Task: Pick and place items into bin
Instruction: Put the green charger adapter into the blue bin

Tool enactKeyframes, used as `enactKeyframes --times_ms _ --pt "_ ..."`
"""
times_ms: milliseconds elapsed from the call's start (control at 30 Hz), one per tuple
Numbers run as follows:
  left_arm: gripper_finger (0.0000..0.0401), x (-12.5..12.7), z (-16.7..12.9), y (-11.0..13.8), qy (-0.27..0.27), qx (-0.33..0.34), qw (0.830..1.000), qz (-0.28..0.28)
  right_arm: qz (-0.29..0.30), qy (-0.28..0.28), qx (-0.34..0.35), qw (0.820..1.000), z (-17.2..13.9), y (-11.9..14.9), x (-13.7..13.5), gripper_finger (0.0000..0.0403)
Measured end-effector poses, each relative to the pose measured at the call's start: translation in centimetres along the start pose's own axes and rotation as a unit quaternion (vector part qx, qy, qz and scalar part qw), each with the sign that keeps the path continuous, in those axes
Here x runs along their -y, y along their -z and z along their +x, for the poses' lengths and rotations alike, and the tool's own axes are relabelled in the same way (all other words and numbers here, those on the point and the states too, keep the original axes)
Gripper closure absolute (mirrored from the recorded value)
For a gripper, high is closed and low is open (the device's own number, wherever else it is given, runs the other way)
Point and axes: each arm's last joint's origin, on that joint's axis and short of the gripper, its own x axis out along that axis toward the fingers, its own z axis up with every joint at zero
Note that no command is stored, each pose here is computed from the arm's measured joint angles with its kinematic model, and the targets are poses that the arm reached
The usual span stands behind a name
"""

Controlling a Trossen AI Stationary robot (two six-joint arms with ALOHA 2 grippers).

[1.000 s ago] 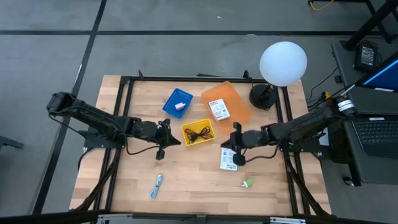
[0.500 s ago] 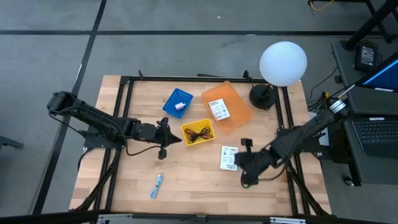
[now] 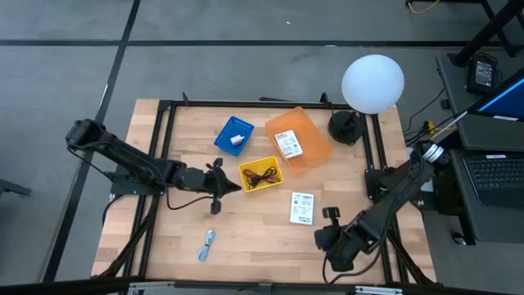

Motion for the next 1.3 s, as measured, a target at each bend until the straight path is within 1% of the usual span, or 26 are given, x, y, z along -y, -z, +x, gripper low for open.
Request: enactKeyframes --times_ms 200,300,367,467,633,767,933,1100,1300 --pt "0.0396 0.2 0.6 0.4 0.000 -0.005 1.000 -0.011 -0.014 -0.005 -0.012 1.000 0.4 0.6 -0.9 0.0392" --pt "0.0399 0.2 0.9 0.6 0.000 -0.004 1.000 -0.021 -0.004 -0.006 -0.016 1.000 0.4 0.8 -1.1 0.0389" --pt "0.0400 0.3 1.0 0.7 -0.001 -0.007 1.000 -0.023 -0.004 -0.005 -0.019 1.000 0.3 1.1 -1.3 0.0380" --pt "0.0398 0.3 1.1 0.8 -0.001 -0.008 1.000 -0.023 -0.006 -0.006 -0.019 1.000 0.2 1.4 -1.7 0.0351" --pt "0.0397 0.3 1.1 0.7 -0.001 -0.006 1.000 -0.024 -0.006 0.000 -0.023 1.000 0.6 1.8 -2.2 0.0280" --pt "0.0400 0.3 1.1 0.7 0.000 -0.005 1.000 -0.024 -0.017 0.029 -0.037 0.999 2.1 2.0 -2.4 0.0223" --pt "0.0396 0.3 1.1 0.5 0.002 0.002 1.000 -0.026 -0.066 0.056 -0.071 0.994 4.5 2.4 -2.8 0.0166" --pt "0.0398 0.3 1.1 0.6 0.002 0.001 1.000 -0.026 -0.073 0.080 -0.100 0.989 5.8 2.9 -2.8 0.0134" --pt "0.0397 0.3 1.1 0.5 0.003 0.004 1.000 -0.027 -0.079 0.093 -0.123 0.985 6.7 3.3 -2.8 0.0128"
